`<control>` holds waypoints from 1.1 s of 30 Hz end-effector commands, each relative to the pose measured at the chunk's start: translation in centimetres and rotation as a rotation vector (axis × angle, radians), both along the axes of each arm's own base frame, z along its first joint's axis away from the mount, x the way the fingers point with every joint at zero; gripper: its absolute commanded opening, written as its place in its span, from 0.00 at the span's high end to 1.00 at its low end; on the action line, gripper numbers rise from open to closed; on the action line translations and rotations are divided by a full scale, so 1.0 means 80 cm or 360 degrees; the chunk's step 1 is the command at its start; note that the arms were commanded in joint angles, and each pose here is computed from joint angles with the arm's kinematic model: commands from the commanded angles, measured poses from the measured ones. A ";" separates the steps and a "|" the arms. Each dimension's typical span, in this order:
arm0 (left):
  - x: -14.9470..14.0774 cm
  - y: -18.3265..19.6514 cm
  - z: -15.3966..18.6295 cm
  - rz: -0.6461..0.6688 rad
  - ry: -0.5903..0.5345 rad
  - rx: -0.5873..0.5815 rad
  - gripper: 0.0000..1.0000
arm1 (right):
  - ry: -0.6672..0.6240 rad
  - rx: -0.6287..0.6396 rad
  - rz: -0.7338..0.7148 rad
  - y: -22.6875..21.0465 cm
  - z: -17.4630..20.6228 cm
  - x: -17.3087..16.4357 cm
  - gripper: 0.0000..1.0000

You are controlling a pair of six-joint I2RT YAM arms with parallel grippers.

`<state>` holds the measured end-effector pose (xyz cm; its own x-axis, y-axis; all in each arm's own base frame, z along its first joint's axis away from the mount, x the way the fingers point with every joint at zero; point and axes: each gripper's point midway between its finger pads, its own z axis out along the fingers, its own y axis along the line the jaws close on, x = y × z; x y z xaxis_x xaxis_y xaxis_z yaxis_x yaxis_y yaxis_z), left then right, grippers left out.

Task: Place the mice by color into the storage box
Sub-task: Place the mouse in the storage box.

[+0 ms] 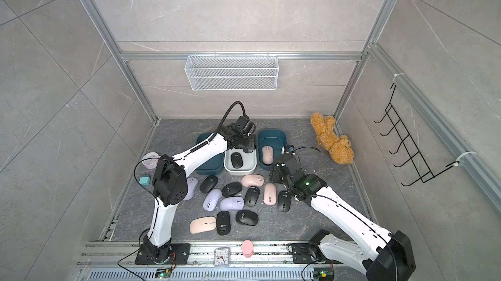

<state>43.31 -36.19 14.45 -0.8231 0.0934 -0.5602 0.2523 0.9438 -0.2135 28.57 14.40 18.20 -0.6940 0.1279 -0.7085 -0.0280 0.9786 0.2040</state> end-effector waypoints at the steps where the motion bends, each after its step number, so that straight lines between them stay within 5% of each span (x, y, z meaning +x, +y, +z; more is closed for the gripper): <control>1: 0.002 -0.009 0.002 -0.0032 0.0007 -0.0004 0.50 | 0.0025 -0.0044 0.0003 -0.010 -0.008 -0.007 0.27; 33: -0.015 0.001 -0.108 0.0054 0.0257 0.0080 0.50 | 0.0092 -0.0061 -0.0002 -0.013 -0.027 -0.007 0.27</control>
<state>42.69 -36.45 8.31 -0.8831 0.0832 -0.4617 0.2043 0.9542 -0.2188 28.20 13.70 16.86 -0.7186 0.1169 -0.6855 -0.0199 0.9819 0.1883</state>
